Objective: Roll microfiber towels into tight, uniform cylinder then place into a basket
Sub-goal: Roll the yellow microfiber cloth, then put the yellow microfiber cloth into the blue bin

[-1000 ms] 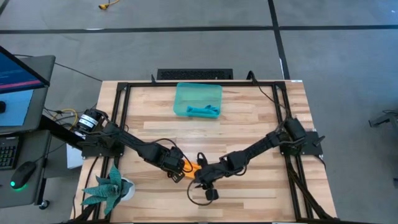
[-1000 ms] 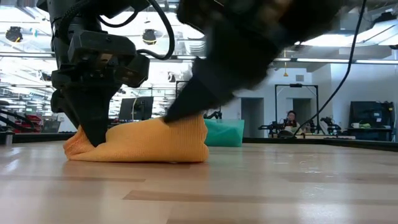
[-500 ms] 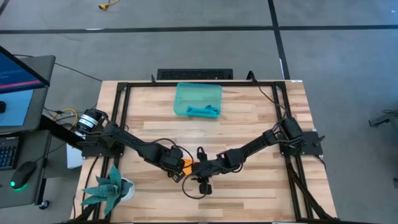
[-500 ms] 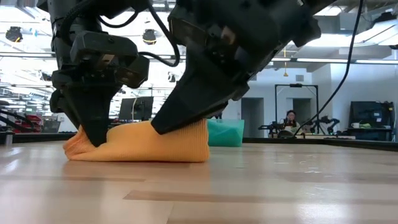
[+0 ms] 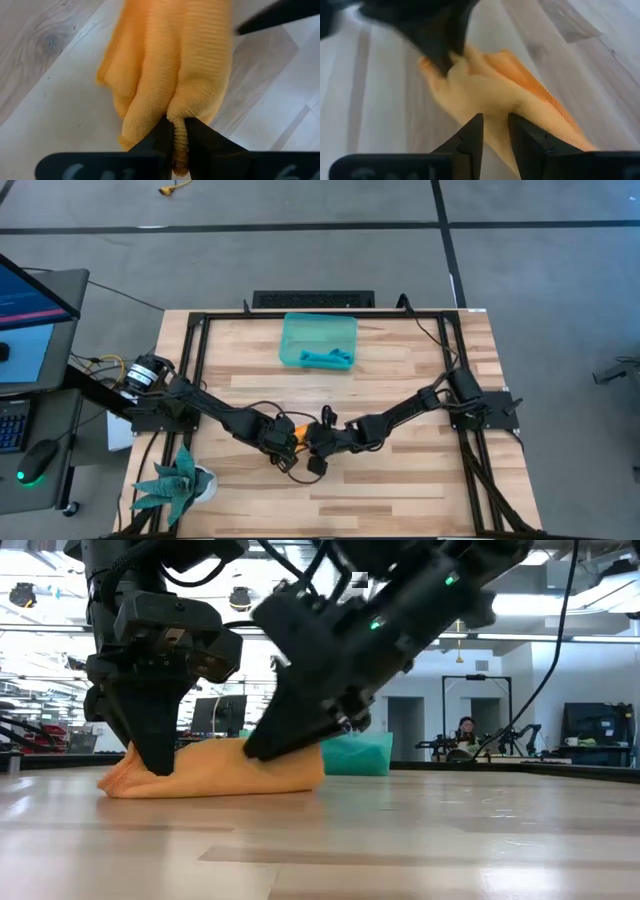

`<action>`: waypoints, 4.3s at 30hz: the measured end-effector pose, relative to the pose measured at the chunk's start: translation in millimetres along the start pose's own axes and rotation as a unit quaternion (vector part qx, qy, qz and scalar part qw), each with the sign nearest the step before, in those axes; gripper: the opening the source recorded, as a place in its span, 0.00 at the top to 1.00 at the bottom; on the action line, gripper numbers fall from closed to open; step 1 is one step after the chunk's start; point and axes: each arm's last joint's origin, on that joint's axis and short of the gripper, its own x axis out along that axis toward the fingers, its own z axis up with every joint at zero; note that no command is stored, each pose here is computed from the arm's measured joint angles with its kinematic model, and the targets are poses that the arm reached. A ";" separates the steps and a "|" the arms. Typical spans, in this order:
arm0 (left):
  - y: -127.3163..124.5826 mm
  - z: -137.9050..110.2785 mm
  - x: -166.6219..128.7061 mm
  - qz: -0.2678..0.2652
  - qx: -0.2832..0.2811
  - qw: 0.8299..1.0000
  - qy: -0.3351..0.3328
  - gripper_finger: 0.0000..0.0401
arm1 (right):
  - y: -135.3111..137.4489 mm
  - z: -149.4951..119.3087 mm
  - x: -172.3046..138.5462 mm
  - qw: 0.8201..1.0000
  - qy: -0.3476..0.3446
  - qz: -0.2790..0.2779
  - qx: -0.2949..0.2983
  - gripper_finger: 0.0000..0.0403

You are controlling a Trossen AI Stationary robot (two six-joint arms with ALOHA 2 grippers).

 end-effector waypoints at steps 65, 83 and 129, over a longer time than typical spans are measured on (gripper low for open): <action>-32.6 -38.2 -23.0 -0.032 0.211 0.964 -0.159 0.68 | -27.0 5.6 22.0 0.994 0.050 0.041 0.085 0.71; -4.8 -31.2 -20.2 0.092 0.112 0.975 -0.167 0.68 | -26.7 5.2 22.4 0.994 0.050 0.043 0.085 0.71; 31.7 -36.3 7.7 0.086 -0.056 0.978 -0.184 0.68 | -53.9 50.2 -163.6 0.987 -0.030 -0.157 -0.032 0.71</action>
